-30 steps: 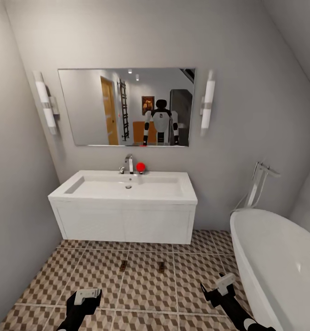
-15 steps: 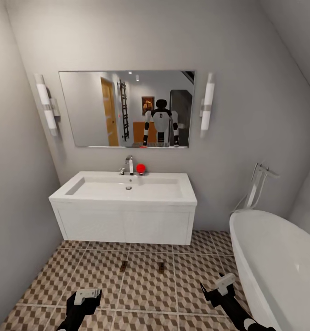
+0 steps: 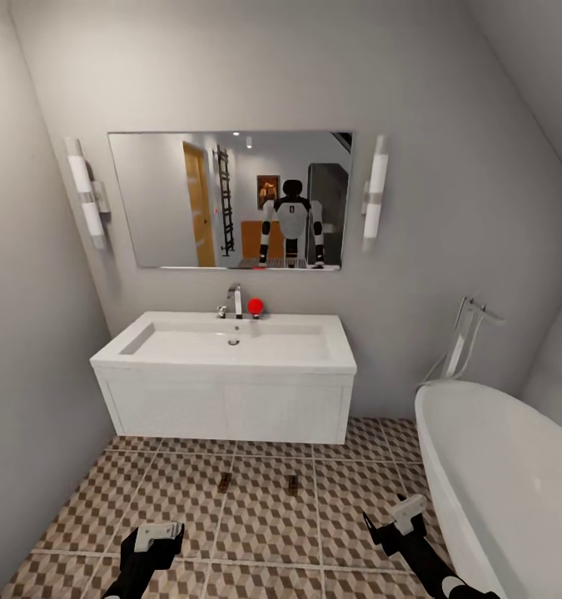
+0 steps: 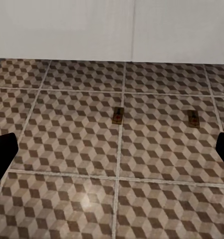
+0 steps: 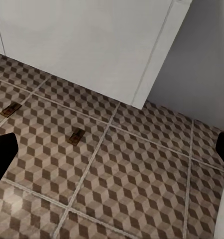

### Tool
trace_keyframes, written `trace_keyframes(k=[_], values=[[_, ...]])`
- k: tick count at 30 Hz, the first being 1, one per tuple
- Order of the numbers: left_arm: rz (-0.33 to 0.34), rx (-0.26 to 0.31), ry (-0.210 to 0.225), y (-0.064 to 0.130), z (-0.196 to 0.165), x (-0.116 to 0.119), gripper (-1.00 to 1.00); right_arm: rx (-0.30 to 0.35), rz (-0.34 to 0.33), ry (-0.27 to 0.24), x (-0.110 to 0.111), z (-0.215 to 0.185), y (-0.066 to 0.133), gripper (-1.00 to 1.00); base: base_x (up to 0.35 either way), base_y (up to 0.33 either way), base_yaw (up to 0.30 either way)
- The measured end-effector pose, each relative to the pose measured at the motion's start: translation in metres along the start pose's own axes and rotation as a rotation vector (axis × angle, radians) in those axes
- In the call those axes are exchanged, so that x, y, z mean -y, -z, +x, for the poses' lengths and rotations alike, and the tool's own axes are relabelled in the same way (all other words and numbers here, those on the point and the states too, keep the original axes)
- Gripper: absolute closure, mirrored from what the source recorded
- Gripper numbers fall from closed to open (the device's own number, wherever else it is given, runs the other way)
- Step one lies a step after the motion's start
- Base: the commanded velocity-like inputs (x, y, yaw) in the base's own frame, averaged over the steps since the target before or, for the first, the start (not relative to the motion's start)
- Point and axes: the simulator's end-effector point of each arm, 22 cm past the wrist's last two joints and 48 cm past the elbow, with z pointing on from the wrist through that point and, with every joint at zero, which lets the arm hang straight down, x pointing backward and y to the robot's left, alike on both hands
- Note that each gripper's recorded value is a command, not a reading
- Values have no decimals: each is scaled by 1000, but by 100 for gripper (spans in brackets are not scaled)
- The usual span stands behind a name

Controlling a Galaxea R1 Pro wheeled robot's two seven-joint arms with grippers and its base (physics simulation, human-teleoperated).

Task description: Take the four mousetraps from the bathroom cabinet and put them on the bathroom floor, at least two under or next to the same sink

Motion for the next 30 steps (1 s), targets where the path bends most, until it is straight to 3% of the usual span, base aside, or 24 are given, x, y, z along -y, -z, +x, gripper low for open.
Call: trace_keyframes(k=[30], values=[[0, -1, 0, 21, -13, -1, -100, -1, 0, 0, 1, -16, 20, -100, 0, 0, 0]])
